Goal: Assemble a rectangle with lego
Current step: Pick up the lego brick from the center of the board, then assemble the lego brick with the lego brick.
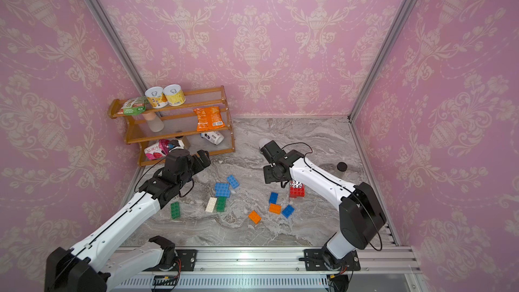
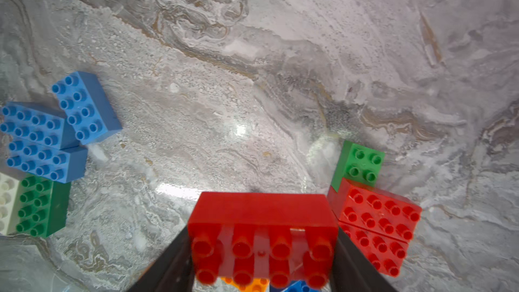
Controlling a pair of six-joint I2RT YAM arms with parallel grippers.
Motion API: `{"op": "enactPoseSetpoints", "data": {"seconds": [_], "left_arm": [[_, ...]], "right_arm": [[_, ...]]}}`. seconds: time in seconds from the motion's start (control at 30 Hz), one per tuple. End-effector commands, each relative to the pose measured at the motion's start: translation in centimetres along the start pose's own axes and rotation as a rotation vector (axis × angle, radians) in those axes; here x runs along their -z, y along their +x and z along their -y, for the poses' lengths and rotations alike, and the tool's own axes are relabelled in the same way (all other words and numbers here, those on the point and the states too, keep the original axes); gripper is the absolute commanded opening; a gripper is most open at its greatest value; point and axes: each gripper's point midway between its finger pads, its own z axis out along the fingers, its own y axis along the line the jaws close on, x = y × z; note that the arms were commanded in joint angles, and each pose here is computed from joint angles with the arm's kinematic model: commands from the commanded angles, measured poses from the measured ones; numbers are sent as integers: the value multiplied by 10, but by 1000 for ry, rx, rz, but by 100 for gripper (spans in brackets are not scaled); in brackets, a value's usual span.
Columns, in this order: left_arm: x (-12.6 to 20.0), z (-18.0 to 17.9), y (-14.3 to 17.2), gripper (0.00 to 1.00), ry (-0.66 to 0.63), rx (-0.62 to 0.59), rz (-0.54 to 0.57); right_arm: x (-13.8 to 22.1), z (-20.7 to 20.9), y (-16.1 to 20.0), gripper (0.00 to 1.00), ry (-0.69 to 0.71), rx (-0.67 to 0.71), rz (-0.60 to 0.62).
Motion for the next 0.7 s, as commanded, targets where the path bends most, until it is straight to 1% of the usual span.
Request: {"op": "enactPoseSetpoints", "data": {"seconds": [0.0,0.2,0.4,0.67], "left_arm": [[-10,26,16,99,106,-7,-56],[-29,50,43,99,137,-43,-121],[-48,70,61,99,150,-81,-167],[-66,78,67,99,137,-110,-191]], "right_arm": [[5,31,4,48,66,-6,-14],[1,58,-4,48,75,-61,-21],[-9,68,-8,48,72,-84,-46],[-23,69,-12,48,70,-82,-88]]}}
